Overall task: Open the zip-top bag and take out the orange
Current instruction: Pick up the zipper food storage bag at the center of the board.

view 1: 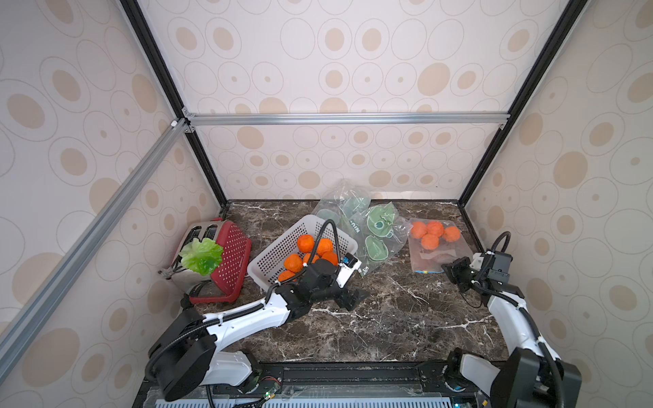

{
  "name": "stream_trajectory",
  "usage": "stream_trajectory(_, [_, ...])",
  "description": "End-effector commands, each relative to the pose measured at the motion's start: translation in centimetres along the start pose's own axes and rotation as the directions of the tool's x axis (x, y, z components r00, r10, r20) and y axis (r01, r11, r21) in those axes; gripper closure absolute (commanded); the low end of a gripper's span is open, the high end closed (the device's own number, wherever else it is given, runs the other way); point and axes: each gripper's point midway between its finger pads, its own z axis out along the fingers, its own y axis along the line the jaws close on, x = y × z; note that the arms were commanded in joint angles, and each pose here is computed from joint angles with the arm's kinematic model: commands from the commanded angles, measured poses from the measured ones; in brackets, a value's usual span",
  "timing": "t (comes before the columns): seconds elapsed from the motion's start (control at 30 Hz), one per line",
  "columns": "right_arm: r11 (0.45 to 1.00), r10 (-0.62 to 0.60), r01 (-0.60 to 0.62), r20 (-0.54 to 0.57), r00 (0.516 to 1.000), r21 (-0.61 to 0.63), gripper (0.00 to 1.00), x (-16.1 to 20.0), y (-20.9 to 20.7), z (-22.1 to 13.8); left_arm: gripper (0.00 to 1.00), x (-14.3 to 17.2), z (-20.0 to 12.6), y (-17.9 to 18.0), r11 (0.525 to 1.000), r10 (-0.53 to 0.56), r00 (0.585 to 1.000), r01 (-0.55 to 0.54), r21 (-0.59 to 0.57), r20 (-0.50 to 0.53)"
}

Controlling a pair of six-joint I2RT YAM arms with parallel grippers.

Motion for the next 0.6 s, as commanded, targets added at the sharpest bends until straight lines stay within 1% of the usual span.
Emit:
stream_trajectory(0.0, [1.000,0.019,-0.019,-0.063,0.998,0.007,1.00,3.0,0.2,-1.8,0.02,-4.0,1.7,-3.3,0.965,0.254,0.963,-0.259,0.039,0.093])
stream_trajectory(0.1, [1.000,0.001,-0.002,-0.048,0.999,-0.024,1.00,3.7,1.5,-3.8,0.03,-5.1,3.3,-3.9,0.936,0.342,0.931,-0.350,0.046,0.127])
stream_trajectory(0.17, [0.999,-0.010,0.008,-0.045,0.999,-0.042,1.00,4.1,2.3,-5.0,0.04,-6.1,3.4,-4.7,0.907,0.399,0.898,-0.416,0.060,0.186])
stream_trajectory(0.23, [0.999,-0.016,0.014,-0.049,0.999,-0.053,1.00,4.5,2.7,-5.7,0.07,-7.2,3.4,-5.6,0.862,0.475,0.839,-0.504,0.054,0.266])
stream_trajectory(0.3, [0.998,-0.014,0.010,-0.059,0.998,-0.059,1.00,4.7,2.8,-5.8,0.13,-8.0,3.8,-5.9,0.834,0.519,0.803,-0.551,0.031,0.294])
stream_trajectory(0.37, [0.997,-0.007,0.001,-0.069,0.998,-0.077,1.00,4.9,3.1,-5.9,0.17,-8.5,4.4,-5.8,0.818,0.544,0.784,-0.575,0.022,0.298])
stream_trajectory(0.43, [0.996,-0.009,0.002,-0.076,0.997,-0.092,1.00,5.1,3.5,-6.0,0.23,-9.0,5.1,-6.3,0.795,0.569,0.757,-0.606,0.021,0.321])
stream_trajectory(0.57, [0.996,-0.022,0.015,-0.076,0.997,-0.089,1.00,5.2,3.7,-6.2,0.37,-10.2,6.5,-6.7,0.777,0.587,0.725,-0.630,0.001,0.360])
